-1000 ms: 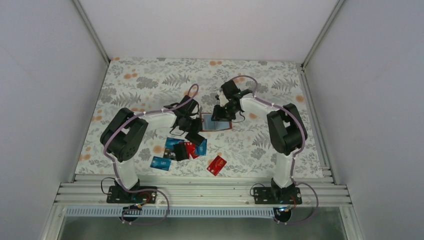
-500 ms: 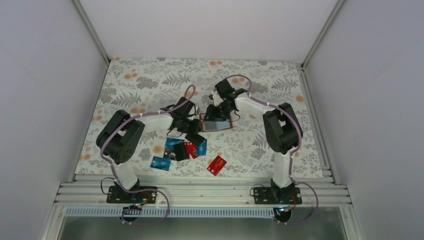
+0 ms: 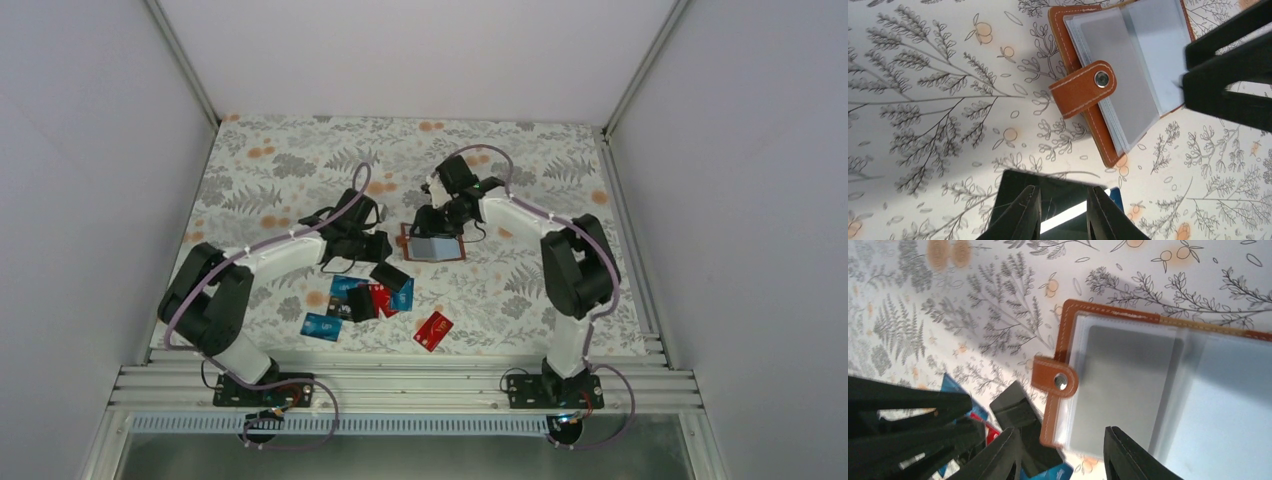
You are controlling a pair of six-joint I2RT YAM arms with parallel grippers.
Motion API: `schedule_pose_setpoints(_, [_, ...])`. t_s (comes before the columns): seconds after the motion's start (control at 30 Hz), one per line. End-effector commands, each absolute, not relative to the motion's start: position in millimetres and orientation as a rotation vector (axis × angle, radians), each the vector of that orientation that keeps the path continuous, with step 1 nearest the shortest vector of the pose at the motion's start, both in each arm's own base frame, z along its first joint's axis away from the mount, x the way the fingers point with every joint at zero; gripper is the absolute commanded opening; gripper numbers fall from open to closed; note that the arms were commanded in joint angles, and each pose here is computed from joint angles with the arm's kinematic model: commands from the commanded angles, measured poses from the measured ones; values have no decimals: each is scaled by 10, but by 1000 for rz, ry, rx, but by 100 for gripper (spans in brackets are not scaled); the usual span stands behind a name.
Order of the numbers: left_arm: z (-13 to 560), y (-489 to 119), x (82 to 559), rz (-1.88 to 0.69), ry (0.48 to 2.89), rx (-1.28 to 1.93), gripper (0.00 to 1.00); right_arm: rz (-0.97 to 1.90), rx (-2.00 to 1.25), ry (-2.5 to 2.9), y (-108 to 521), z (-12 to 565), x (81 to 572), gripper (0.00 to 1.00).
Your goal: Put the credit cards into the card holder
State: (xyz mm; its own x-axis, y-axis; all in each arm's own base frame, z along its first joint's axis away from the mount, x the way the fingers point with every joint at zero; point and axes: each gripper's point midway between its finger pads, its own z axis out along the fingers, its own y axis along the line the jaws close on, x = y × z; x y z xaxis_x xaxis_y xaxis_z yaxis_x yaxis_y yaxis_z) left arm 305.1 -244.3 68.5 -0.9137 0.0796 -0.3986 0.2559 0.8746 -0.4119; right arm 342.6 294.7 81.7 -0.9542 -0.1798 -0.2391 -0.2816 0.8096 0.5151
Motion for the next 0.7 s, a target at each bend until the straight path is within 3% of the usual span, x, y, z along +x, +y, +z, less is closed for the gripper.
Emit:
schedule_pose_setpoints(0.0, [730, -2281, 2909, -607, 2694, 222, 27, 846, -389, 2722, 2843, 1096, 3339, 45])
schedule_pose_setpoints(0.37, [911, -2384, 2312, -713, 2668, 380, 45, 920, -370, 2790, 2535, 993, 2578, 47])
schedule_pose_setpoints(0.67, [1033, -2967, 1905, -879, 2566, 644, 48, 1068, -241, 2918, 2315, 777, 1806, 48])
